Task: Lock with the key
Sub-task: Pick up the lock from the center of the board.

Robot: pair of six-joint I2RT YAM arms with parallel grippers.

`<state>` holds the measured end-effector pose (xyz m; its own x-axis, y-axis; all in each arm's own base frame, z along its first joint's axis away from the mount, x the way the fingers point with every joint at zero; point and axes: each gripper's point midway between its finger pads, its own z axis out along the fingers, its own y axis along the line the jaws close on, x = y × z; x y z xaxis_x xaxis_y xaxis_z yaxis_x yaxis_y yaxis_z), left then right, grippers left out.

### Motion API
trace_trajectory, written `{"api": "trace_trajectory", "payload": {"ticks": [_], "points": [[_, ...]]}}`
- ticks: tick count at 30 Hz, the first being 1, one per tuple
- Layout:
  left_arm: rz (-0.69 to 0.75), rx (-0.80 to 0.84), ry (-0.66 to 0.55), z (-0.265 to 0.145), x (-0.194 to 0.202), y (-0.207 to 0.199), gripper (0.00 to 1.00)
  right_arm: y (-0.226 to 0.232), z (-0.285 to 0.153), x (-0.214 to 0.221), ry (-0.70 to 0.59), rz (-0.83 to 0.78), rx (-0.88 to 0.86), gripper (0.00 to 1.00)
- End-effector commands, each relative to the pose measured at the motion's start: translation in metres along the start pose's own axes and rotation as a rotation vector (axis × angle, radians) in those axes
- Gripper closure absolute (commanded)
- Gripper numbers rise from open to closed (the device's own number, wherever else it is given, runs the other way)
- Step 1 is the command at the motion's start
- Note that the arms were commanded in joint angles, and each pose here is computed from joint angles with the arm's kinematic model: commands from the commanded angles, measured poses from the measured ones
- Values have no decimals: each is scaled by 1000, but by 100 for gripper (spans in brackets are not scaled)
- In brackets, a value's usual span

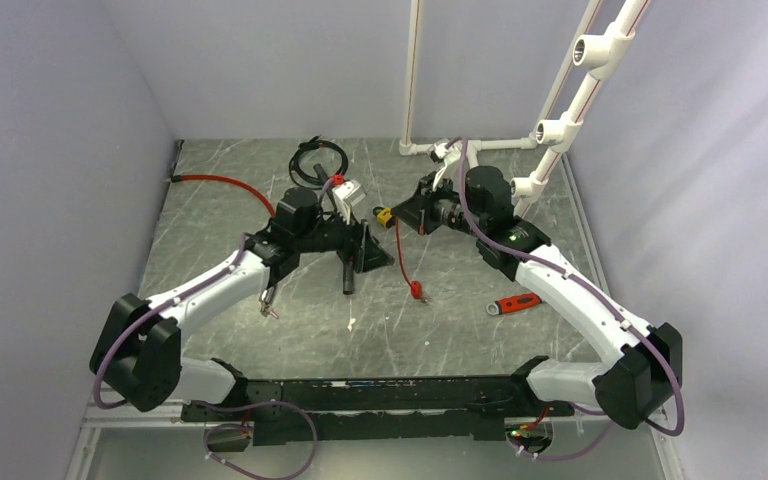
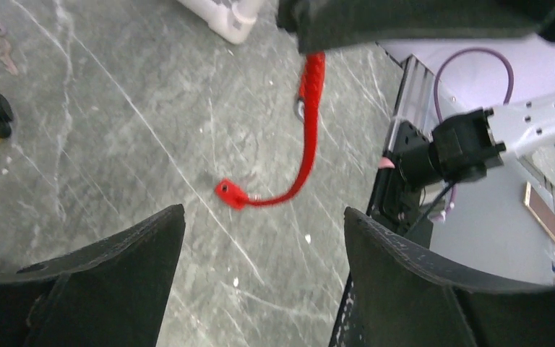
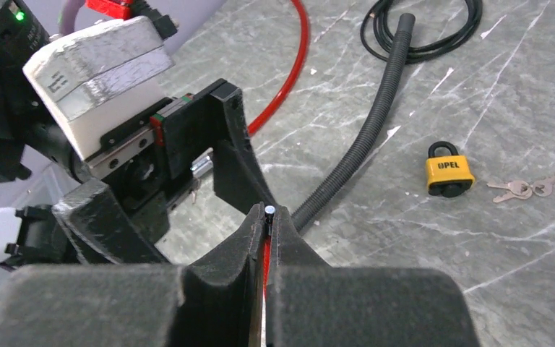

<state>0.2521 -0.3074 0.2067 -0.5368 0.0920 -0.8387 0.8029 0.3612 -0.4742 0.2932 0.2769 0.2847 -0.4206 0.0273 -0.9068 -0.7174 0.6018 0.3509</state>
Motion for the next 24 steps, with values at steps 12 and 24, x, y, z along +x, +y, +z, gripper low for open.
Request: {"api": "trace_trajectory", "payload": {"ticks": [12, 24], "points": [[9, -107, -223, 16, -76, 4, 36, 14, 3, -29, -158, 93, 0, 100], [-82, 16, -134, 18, -66, -20, 100, 32, 0, -33, -160, 53, -99, 70]]}}
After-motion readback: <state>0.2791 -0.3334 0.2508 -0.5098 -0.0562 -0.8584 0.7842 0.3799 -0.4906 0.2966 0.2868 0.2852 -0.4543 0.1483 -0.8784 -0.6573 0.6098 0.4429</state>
